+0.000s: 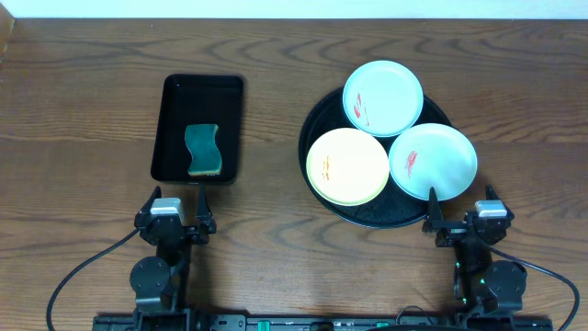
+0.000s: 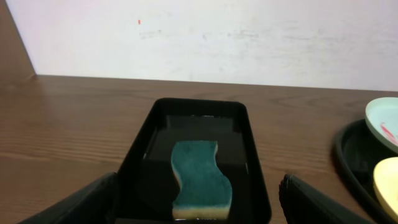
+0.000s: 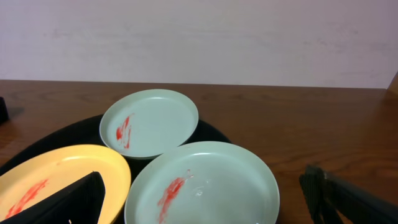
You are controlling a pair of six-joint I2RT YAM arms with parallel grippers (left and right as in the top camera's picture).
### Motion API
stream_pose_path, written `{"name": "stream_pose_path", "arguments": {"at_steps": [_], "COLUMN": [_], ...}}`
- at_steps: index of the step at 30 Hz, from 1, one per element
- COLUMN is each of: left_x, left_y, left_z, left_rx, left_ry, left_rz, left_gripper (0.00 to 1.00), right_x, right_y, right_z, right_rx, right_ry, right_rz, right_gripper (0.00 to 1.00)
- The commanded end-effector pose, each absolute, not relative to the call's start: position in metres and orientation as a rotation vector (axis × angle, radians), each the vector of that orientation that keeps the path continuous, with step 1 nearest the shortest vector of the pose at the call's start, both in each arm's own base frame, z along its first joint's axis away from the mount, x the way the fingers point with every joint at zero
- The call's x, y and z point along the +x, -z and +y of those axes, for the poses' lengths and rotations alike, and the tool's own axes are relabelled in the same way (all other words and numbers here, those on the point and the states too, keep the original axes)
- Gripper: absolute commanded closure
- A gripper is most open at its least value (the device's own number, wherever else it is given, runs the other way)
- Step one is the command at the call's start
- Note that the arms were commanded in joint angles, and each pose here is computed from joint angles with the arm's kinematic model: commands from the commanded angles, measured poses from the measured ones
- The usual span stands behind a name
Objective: Clean dirty plates on tray and stack at the side
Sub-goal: 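Raise the left gripper and move it toward the sponge in the black tray, then lower the left gripper onto the green sponge and grasp it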
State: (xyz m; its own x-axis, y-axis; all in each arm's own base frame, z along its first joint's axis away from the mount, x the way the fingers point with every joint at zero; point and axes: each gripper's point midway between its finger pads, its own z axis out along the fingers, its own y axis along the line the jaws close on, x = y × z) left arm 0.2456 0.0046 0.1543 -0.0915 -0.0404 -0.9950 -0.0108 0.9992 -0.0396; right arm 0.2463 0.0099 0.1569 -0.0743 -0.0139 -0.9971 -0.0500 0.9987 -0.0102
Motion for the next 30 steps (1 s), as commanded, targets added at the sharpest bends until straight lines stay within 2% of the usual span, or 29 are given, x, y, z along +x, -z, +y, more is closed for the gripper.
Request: {"name": "stream_pose_path", "arguments": {"at_steps": [1, 5, 9, 14, 20, 22, 26, 30], "left_x": [0.246, 0.222, 0.209, 0.181, 0.19, 0.202, 0.243, 0.263], "left_y": [-0.157, -0.195, -0.242, -0.306, -0.338, -0.341, -0.323, -0.303], "left_z": [-0.006, -0.084, -0.09, -0.09, -0.089, -0.087, -0.051, -0.044], "left_rx": [-0.027, 0.064, 0.069, 0.189, 0.268, 0.317, 0.113, 0.065], "left_ry": [0.108, 0.791, 0.923, 0.866, 0.665, 0.553, 0.387, 0.383], "left_rz": [1.643, 1.544, 1.369, 1.114, 1.261, 1.396, 1.847, 2.225], "left_gripper": [0.18, 0.17, 0.18, 0.18, 0.18, 0.18, 0.18, 0.18], "right_x": [0.246, 0.246, 0.246, 0.246, 0.246, 0.246, 0.246, 0.246], "right_y": [-0.157, -0.157, -0.157, -0.157, -0.157, -0.157, -0.157, -0.157], "right_z": [0.011, 0.011, 0.011, 0.011, 0.011, 0.011, 0.011, 0.011], "right_rx": [-0.065, -0.065, -0.065, -0.065, -0.065, -0.065, -0.065, -0.065], "right_ry": [-0.021, -0.021, -0.021, -0.021, -0.021, -0.021, -0.021, -0.021], "right_rz": [1.644, 1.644, 1.644, 1.644, 1.644, 1.645, 1.644, 1.644], "right_gripper": [0.01, 0.01, 0.01, 0.01, 0.01, 0.01, 0.01, 0.01]}}
